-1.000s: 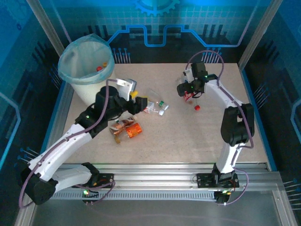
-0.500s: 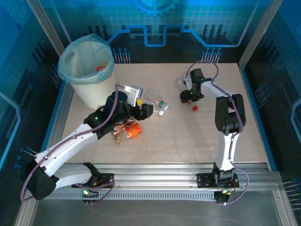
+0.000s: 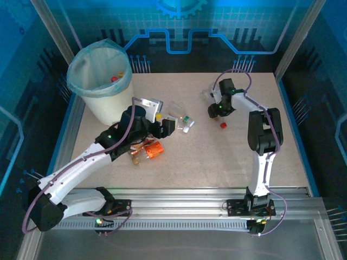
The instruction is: Put the plastic bottles in the bin
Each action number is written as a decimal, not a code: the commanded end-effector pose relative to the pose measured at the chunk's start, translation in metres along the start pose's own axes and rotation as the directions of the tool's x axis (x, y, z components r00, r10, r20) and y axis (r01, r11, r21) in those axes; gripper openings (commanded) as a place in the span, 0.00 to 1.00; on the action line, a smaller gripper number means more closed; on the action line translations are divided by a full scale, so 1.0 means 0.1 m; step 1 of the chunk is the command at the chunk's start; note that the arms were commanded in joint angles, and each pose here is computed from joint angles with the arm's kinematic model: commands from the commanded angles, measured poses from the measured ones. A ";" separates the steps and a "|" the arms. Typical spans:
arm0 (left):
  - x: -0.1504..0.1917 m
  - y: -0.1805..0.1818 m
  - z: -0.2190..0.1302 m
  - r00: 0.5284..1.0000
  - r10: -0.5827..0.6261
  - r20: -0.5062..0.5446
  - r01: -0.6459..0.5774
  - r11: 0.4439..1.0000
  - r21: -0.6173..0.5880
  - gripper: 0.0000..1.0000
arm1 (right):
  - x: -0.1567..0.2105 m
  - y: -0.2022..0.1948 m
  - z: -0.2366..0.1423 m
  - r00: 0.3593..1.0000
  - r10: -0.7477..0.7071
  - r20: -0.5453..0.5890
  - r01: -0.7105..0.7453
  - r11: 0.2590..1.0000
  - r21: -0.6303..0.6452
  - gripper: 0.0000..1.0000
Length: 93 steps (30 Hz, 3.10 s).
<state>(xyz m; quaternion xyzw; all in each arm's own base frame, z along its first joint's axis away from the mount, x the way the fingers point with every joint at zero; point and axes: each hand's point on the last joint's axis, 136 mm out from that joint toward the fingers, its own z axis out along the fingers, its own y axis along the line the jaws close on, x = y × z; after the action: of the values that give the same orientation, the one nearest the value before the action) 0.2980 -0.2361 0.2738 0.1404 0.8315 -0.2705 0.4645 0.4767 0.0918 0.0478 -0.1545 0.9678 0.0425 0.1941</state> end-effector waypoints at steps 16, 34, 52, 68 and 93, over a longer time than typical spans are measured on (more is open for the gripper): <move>-0.33 0.00 -0.20 0.993 -0.015 0.118 0.020 0.999 -0.033 0.80 | -0.04 0.42 -1.06 0.975 0.088 0.202 -0.043 0.975 -0.219 0.49; -0.80 0.15 0.12 0.890 -0.442 0.107 0.423 0.891 0.162 0.84 | 0.22 2.04 -2.36 0.886 -0.034 0.463 0.298 0.806 -0.511 0.49; -0.66 0.26 0.19 0.907 -0.411 0.093 0.400 0.909 0.114 0.68 | 0.45 2.64 -2.46 0.873 -0.136 0.468 0.419 0.699 -0.579 0.49; -0.64 0.33 0.18 0.905 -0.413 0.101 0.405 0.910 0.086 0.64 | 0.42 2.70 -2.54 0.852 -0.160 0.498 0.458 0.689 -0.561 0.49; -0.86 0.50 -0.16 0.882 -0.413 0.229 0.409 0.910 0.065 0.42 | 0.34 2.54 -2.55 0.849 -0.117 0.515 0.397 0.784 -0.477 1.00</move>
<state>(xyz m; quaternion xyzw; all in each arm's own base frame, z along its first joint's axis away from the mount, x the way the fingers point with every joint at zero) 0.3598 -0.1968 0.3158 -0.0705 0.7955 -0.3908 0.4577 0.2754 0.2878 0.2537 -0.3287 0.8177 0.3367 0.3317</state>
